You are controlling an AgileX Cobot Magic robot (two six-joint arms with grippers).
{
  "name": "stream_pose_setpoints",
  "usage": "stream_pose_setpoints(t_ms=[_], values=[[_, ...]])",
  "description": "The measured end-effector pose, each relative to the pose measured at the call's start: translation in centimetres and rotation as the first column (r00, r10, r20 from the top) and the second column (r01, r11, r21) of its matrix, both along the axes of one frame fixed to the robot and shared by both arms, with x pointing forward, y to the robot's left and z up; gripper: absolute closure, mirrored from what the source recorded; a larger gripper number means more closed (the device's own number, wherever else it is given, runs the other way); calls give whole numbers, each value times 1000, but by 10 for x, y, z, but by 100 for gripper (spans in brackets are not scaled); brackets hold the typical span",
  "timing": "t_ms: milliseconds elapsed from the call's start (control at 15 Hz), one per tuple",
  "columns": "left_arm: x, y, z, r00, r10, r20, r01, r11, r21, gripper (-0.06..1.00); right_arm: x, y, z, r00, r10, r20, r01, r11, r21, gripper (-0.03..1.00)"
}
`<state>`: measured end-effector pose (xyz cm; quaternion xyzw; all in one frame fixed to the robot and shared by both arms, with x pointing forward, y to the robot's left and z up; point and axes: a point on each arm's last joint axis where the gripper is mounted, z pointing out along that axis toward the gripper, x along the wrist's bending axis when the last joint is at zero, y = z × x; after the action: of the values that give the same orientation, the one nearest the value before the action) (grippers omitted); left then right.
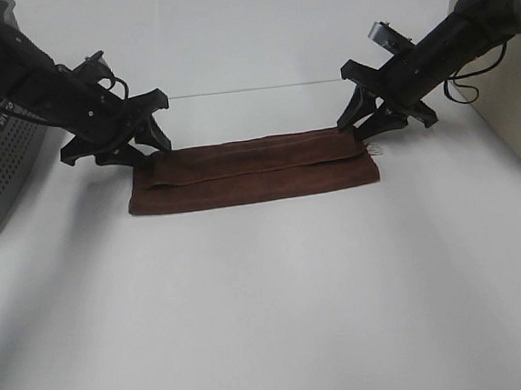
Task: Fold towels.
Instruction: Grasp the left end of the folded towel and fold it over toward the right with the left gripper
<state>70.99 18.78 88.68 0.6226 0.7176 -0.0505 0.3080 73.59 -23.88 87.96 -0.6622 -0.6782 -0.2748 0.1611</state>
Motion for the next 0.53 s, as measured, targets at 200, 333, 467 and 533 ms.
stream_pose_setpoints(t_ms=[200, 333, 467, 533], values=[[-2, 0, 5, 1000, -23, 1, 23, 1000, 14, 20, -3, 2, 8, 1000, 13, -19, -12, 999, 38, 29], [-2, 3, 16, 999, -34, 21, 33, 998, 52, 19, -5, 0, 20, 1000, 24, -17, -23, 1000, 19, 26], [-5, 6, 18, 1000, 2, -26, 0, 998, 69, 19, -10, -4, 33, 998, 26, -50, -28, 999, -40, 25], [-7, 7, 13, 998, 9, -59, -5, 997, 76, 19, -13, -6, 36, 997, 31, -64, -36, 997, -70, 25]])
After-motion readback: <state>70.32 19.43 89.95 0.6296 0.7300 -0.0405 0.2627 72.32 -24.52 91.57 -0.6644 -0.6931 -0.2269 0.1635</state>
